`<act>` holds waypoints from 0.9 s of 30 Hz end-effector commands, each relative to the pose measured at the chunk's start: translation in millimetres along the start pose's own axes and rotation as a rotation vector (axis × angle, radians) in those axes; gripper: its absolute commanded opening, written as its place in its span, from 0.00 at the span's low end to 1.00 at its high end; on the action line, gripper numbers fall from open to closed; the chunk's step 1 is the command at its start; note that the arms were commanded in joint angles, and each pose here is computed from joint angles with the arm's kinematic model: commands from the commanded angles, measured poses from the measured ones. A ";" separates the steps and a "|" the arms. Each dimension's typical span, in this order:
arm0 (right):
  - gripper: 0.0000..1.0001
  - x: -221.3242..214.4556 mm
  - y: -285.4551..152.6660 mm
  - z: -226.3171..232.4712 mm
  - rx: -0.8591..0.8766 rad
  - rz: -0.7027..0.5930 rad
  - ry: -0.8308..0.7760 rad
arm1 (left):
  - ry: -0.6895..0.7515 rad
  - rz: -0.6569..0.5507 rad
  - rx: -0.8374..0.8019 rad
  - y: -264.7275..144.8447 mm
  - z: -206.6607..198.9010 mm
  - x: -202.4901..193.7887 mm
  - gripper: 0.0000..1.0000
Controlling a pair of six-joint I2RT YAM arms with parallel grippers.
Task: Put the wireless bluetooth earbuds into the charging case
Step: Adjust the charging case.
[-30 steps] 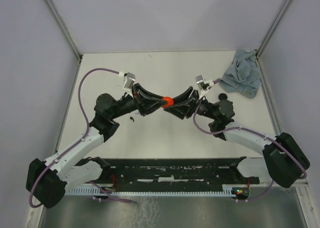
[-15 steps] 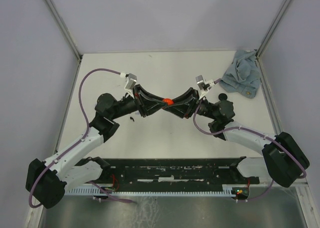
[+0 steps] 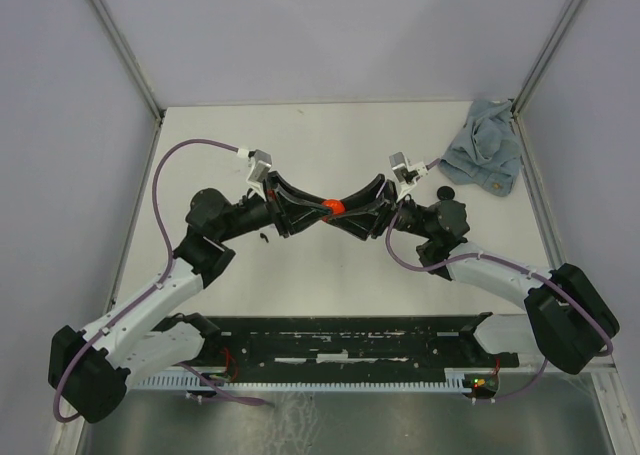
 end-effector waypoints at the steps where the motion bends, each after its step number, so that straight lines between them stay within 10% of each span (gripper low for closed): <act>1: 0.47 13.6 2.1 9.5 0.048 -0.035 -0.063 | 0.084 -0.064 -0.033 0.6 -10.4 19.8 0.18; 27: 0.34 10.5 1.2 12.3 0.074 -0.034 -0.062 | 0.082 -0.075 -0.038 -0.8 -11.6 18.9 0.18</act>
Point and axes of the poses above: each gripper's point midway between its finger pads, its own y axis out along the fingers, its own z axis along the line the jaws close on, x = y × z, the point moved 4 cm from there along -y, back along the fingers, and after that the axes turned 1 degree about -y, right-handed, at the moved point
